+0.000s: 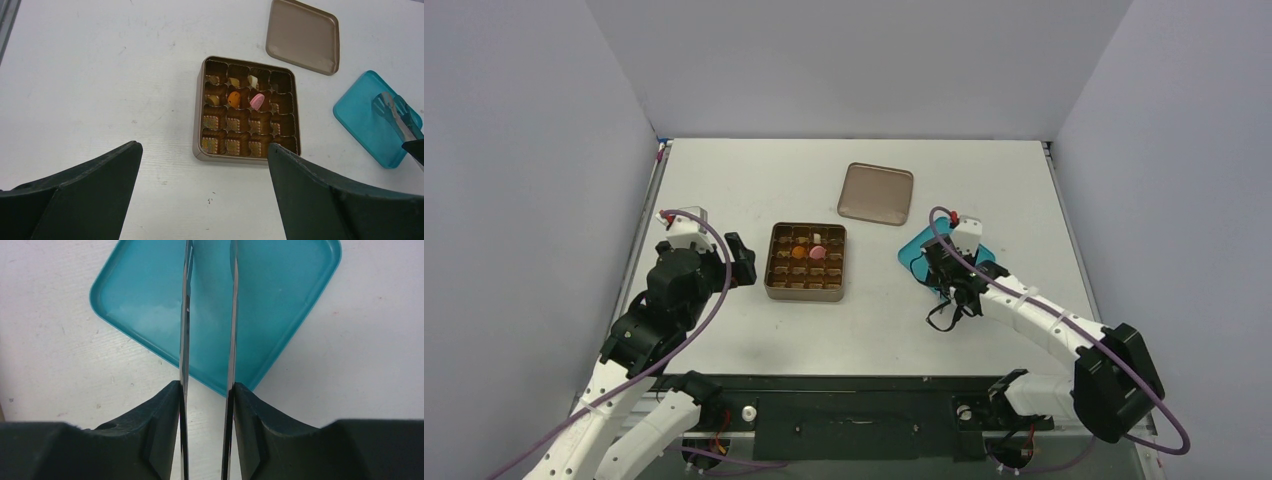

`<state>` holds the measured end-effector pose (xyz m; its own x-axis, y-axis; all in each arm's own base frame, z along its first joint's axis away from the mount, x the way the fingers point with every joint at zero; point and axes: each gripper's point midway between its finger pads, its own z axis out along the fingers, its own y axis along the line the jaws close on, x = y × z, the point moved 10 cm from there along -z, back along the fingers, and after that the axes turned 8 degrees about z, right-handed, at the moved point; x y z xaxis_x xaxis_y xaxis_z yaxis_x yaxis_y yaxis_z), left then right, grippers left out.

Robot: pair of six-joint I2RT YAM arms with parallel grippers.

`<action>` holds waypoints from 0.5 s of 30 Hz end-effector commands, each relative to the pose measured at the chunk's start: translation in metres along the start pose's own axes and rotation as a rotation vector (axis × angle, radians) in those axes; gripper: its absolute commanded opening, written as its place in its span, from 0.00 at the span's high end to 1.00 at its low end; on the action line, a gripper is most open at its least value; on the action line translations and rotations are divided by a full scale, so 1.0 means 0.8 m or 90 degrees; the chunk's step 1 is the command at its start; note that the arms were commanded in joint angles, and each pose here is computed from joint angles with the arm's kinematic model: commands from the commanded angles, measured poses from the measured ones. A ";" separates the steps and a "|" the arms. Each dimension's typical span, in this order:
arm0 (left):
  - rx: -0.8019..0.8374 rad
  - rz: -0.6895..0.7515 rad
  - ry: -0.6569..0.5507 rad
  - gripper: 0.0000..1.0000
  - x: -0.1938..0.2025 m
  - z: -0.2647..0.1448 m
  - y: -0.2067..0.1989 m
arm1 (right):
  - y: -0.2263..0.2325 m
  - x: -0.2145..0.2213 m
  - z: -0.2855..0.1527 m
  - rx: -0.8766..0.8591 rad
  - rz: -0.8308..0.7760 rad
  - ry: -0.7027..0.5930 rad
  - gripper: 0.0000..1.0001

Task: Pack the cookies

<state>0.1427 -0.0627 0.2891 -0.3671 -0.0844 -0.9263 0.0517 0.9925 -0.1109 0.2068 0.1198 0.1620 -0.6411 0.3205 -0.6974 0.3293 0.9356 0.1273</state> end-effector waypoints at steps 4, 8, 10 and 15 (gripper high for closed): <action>0.007 -0.010 -0.031 0.04 -0.011 0.001 -0.002 | 0.001 0.012 0.022 -0.004 0.050 0.002 0.60; 0.006 -0.010 -0.031 0.03 -0.011 0.001 -0.002 | 0.002 0.023 0.034 0.001 0.049 0.020 0.56; 0.005 -0.010 -0.031 0.03 -0.011 0.001 -0.002 | 0.003 0.028 0.039 0.005 0.049 0.031 0.55; 0.003 -0.009 -0.030 0.03 -0.011 0.001 -0.002 | 0.002 0.035 0.044 0.006 0.052 0.038 0.53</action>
<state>0.1429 -0.0629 0.2889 -0.3684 -0.0837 -0.9259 0.0516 0.9926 -0.1103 0.2068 0.1220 0.1171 -0.6933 0.3579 -0.6255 0.3682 0.9220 0.1196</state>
